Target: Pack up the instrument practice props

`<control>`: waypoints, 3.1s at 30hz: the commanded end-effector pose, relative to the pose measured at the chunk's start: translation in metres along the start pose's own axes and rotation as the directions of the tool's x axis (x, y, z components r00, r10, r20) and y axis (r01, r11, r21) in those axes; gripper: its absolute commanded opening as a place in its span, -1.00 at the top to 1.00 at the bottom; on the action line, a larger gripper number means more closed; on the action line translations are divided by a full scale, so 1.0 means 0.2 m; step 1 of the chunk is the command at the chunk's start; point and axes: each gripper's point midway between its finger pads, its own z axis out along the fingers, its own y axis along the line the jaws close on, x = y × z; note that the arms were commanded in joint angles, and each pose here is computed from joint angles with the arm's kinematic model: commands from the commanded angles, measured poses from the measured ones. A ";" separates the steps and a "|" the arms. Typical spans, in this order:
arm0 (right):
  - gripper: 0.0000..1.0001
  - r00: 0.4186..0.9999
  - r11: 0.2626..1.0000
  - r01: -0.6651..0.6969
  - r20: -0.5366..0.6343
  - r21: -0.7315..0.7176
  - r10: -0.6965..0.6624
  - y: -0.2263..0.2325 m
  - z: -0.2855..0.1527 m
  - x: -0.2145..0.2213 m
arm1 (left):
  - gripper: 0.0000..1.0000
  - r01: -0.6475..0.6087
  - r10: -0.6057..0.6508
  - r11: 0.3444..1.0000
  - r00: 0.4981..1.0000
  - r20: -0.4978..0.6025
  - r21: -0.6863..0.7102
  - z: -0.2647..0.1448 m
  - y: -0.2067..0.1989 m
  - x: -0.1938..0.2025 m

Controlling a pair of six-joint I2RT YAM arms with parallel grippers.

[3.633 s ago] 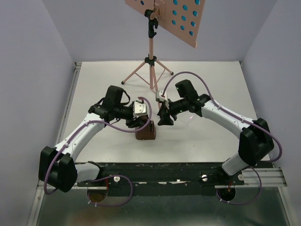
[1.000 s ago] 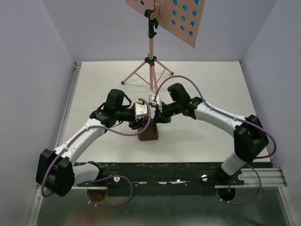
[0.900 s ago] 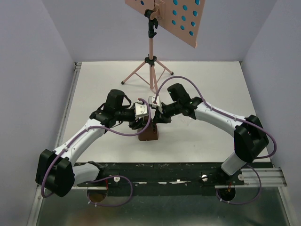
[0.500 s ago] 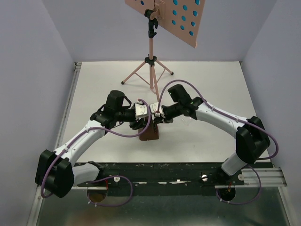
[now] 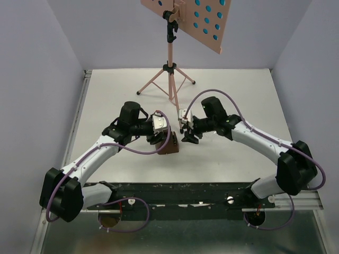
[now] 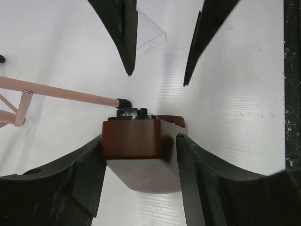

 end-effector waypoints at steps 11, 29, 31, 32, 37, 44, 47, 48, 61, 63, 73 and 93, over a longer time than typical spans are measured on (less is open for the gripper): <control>-0.94 0.620 0.385 -0.593 0.096 0.707 0.779 -0.32 -0.47 0.38 | -0.98 -0.001 0.007 0.992 0.999 0.046 -0.127 -0.03 0.11 -0.10; -0.83 0.063 -0.200 -0.612 0.299 0.765 0.952 -0.50 -0.64 0.99 | -0.98 0.060 -0.040 0.967 0.996 0.084 -0.247 -0.24 0.08 -0.32; -0.82 0.049 -0.213 -0.610 0.304 0.764 0.951 -0.54 -0.63 1.01 | -0.98 0.075 -0.058 0.965 0.995 0.078 -0.250 -0.25 0.07 -0.32; -0.80 0.039 -0.219 -0.604 0.302 0.767 0.953 -0.55 -0.62 1.03 | -0.98 0.080 -0.064 0.964 0.995 0.073 -0.252 -0.25 0.07 -0.31; -0.73 0.012 -0.239 -0.590 0.304 0.771 0.953 -0.60 -0.58 1.07 | -0.98 0.093 -0.082 0.962 0.995 0.054 -0.258 -0.26 0.06 -0.28; -0.57 -0.013 -0.261 -0.532 0.300 0.806 0.954 -0.59 -0.57 1.12 | -0.98 0.100 -0.092 0.955 0.995 0.042 -0.278 -0.27 0.07 -0.28; -0.53 -0.019 -0.257 -0.523 0.290 0.813 0.957 -0.59 -0.56 1.12 | -0.98 0.098 -0.089 0.953 0.995 0.043 -0.285 -0.27 0.08 -0.28; -0.53 -0.017 -0.257 -0.515 0.290 0.818 0.957 -0.59 -0.56 1.12 | -0.98 0.098 -0.089 0.953 0.995 0.045 -0.287 -0.27 0.08 -0.28; -0.54 0.145 -0.004 -0.595 0.112 0.804 0.983 -0.68 -0.48 1.03 | -0.98 0.067 -0.054 0.941 0.997 0.046 -0.333 -0.32 0.11 -0.31; -0.55 0.170 0.022 -0.581 0.095 0.813 0.981 -0.69 -0.51 1.03 | -0.98 0.054 -0.040 0.939 0.998 0.048 -0.341 -0.32 0.11 -0.32; -0.68 0.623 0.710 -0.512 -0.360 0.483 0.694 -0.61 -0.25 0.68 | -0.98 0.009 0.022 0.913 0.997 0.071 -0.408 -0.39 0.15 -0.36; -0.68 0.697 0.989 -0.142 -0.707 0.032 0.123 -0.30 -0.25 0.80 | -0.98 0.012 0.049 0.919 0.988 0.145 -0.395 -0.43 0.05 -0.38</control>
